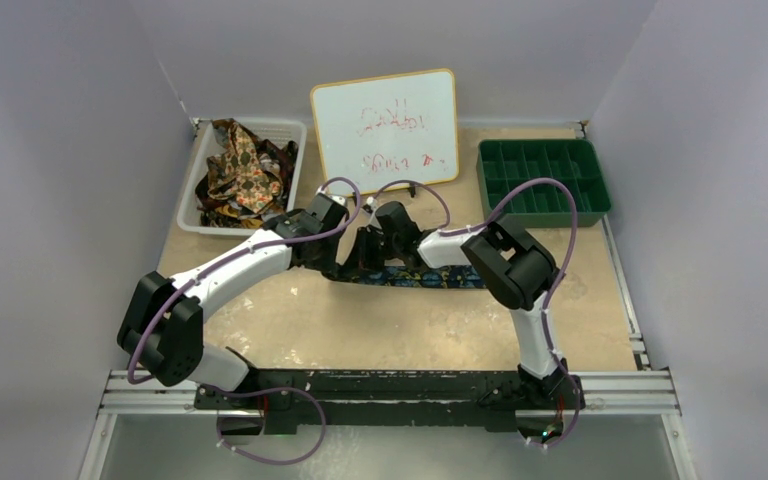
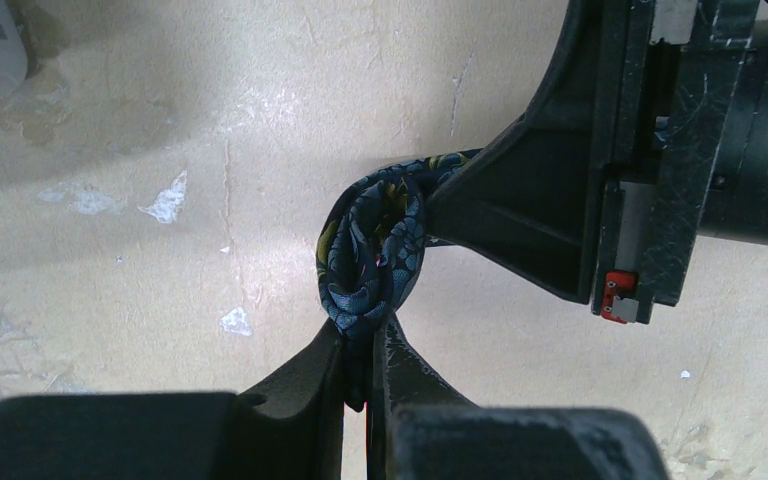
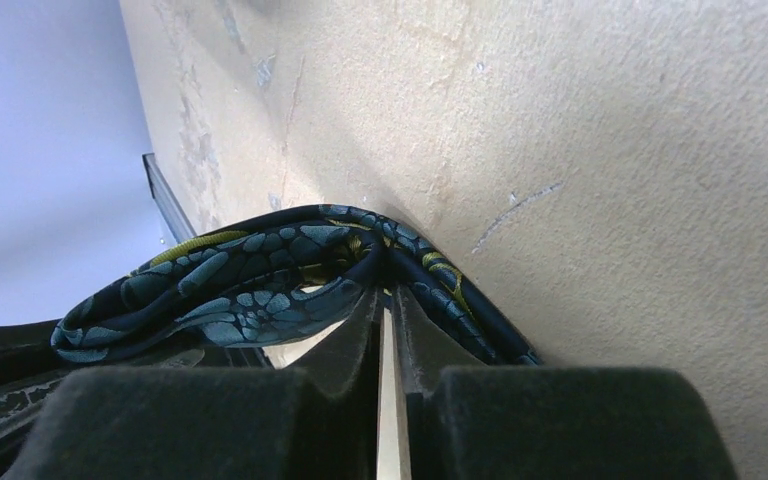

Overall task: Roll the ties
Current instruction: Roll the tie at the center of the board.

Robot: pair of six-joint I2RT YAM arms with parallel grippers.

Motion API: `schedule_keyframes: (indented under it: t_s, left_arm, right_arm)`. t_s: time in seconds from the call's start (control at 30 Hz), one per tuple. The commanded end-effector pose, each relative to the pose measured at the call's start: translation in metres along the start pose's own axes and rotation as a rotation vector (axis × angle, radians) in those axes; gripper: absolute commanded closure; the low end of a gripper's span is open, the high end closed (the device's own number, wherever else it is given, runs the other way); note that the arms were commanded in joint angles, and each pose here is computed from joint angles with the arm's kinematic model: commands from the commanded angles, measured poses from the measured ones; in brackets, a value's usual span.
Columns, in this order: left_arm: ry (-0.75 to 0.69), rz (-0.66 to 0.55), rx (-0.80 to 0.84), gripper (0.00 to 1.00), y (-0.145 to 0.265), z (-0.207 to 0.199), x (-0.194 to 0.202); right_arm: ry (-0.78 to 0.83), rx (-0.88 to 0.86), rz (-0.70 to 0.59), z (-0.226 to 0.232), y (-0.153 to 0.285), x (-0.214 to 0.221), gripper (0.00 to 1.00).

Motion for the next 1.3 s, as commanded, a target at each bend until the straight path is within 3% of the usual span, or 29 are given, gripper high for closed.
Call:
schedule_keyframes:
  t_s: [0.0,0.27,0.63,1.0,1.27]
  left_arm:
    - [-0.014,-0.062,0.047,1.00,0.005,-0.010,-0.016]
    - [-0.026,-0.056,0.028,1.00,0.000,-0.016,-0.013]
    - [-0.024,-0.081,-0.012,1.00,-0.007,-0.025,-0.015]
    - [-0.053,-0.097,0.002,1.00,-0.012,-0.056,-0.019]
    - [-0.082,-0.063,0.051,0.84,-0.022,-0.087,-0.015]
  right_arm:
    - [0.033,-0.033,-0.011,0.008,-0.002,-0.011,0.90]
    - [0.021,0.019,-0.014,0.003,0.001,-0.017,0.90]
    - [-0.020,0.230,-0.136,-0.012,0.049,-0.027,0.81]
    - [-0.040,0.347,-0.157,-0.038,0.089,0.008,0.77]
    - [-0.050,0.352,-0.176,-0.039,0.110,0.023,0.75]
Point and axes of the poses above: each gripper's point midway between its finger pads, its own y axis back along the fingers, its own z axis along the line the jaws close on, x = y × z, the point moved 6 cm from there along y, back along the fingers, and after that the axes turned 12 degrees about y, right-handed, at the moved point
